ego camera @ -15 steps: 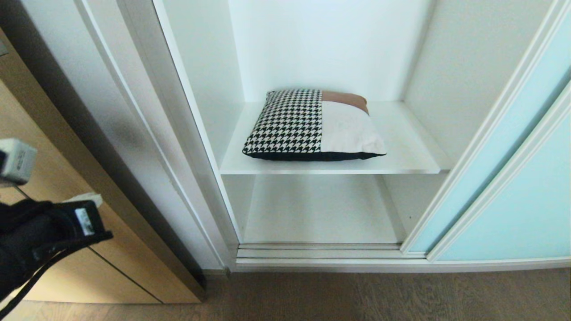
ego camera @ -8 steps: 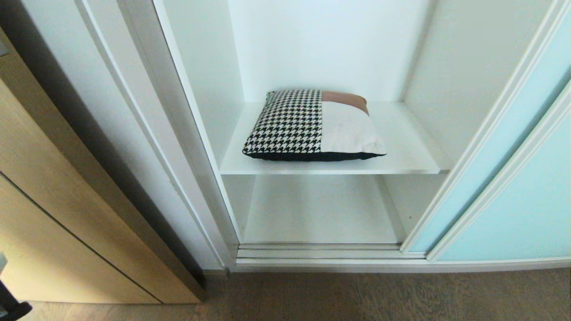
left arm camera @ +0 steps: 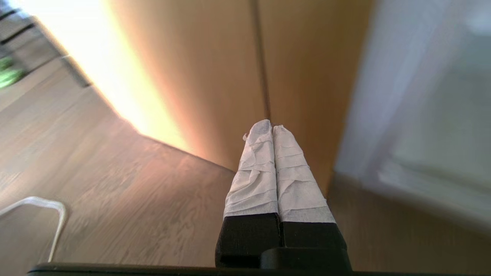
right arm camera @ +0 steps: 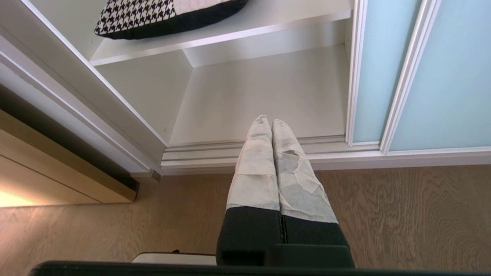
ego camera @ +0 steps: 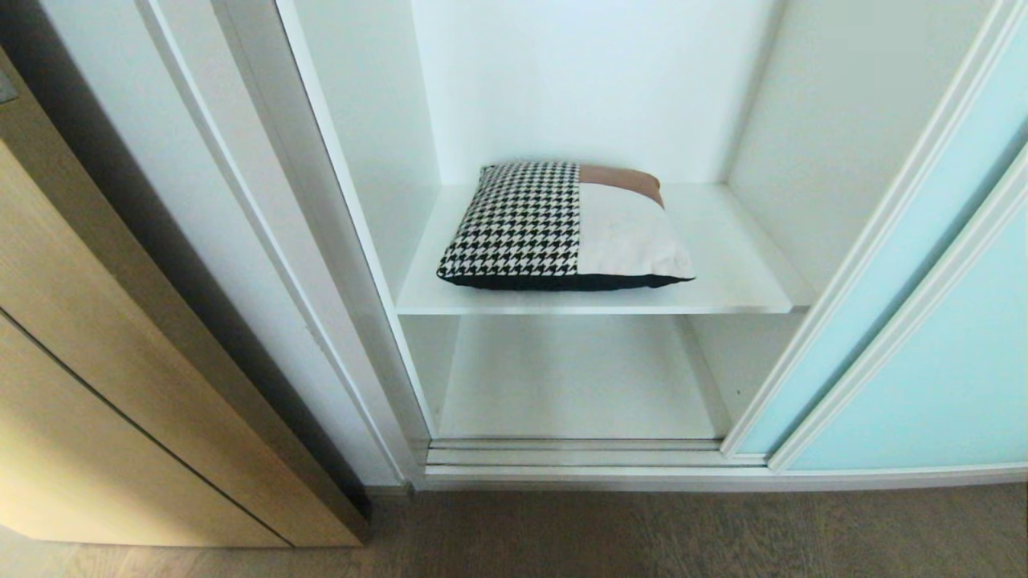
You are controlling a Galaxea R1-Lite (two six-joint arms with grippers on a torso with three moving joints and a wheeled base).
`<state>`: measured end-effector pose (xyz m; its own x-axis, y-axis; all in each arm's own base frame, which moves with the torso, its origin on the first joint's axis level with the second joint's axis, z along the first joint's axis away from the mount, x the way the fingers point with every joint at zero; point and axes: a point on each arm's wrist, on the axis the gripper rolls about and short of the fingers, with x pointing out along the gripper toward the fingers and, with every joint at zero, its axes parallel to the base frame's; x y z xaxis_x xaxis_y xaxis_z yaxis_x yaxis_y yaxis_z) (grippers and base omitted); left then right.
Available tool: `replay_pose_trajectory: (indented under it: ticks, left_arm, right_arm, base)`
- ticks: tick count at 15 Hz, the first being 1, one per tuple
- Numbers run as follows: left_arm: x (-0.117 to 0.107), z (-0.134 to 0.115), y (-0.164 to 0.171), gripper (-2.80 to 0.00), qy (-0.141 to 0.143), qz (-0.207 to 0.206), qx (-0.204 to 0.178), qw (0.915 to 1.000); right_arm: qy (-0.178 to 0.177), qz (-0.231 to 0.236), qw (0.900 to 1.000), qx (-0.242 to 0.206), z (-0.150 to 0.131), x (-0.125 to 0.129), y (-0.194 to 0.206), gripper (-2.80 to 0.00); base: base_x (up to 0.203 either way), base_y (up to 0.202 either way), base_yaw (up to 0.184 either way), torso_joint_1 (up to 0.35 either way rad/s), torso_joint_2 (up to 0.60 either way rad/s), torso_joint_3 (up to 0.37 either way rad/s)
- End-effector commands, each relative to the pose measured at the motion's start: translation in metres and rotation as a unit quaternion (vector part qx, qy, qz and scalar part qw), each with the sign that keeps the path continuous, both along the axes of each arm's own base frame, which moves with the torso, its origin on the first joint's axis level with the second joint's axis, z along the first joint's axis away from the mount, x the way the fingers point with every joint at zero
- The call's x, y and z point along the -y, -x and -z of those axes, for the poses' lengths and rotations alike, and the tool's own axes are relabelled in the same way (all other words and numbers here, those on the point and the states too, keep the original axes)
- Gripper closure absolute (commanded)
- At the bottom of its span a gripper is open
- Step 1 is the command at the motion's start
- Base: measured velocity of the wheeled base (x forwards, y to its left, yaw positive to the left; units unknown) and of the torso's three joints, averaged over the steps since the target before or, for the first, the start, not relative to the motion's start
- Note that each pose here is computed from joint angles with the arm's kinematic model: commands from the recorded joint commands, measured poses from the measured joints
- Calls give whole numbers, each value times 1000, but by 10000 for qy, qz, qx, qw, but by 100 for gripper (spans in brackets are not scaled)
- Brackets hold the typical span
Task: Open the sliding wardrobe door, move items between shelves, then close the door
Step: Close the door
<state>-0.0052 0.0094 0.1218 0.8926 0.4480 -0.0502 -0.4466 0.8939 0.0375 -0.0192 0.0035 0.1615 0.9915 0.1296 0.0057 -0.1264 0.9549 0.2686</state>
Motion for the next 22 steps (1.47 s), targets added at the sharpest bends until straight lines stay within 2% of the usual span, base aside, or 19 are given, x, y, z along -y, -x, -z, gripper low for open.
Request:
replay_pose_trajectory:
  ticks: [1,2,4,5,6,9,13,15,18,22]
  left_arm:
    - [2,18,18,0,-108,416,298,9986]
    - [5,27,20,0,-159,991,142,9949]
    - [9,36,22,0,-171,1927,87,9811]
    - [10,45,20,0,-162,2260,-36,9740]
    - [11,48,19,0,-147,2424,-48,9700]
    - [10,47,19,0,84,2254,99,9742]
    - [10,46,19,0,104,2218,110,9750]
    - [10,46,19,0,104,2218,110,9750]
    - [10,46,19,0,104,2218,110,9750]
    - [10,46,19,0,104,2218,110,9750]
  right_arm:
    - [-9,6,10000,24,1,0,1,0]
    - [-9,-3,10000,15,1,0,1,0]
    - [0,-40,10000,48,0,0,1,0]
    - [-1,-48,10000,25,0,0,1,0]
    - [-1,-41,10000,36,0,0,1,0]
    - [5,-17,10000,18,0,0,1,0]
    - [-8,56,9999,85,-3,0,2,0]
    - [13,105,9999,-18,-2,0,3,0]
    - [12,187,9998,24,-19,0,9,0]
    - [87,624,9979,172,-57,3,9,0]
  base:
    - [0,0,0,0,0,0]
    - [0,0,0,0,0,0]
    - [0,0,0,0,0,0]
    - [0,0,0,0,0,0]
    - [0,0,0,0,0,0]
    - [0,0,0,0,0,0]
    - [0,0,0,0,0,0]
    - [0,0,0,0,0,0]
    - [0,0,0,0,0,0]
    - [0,0,0,0,0,0]
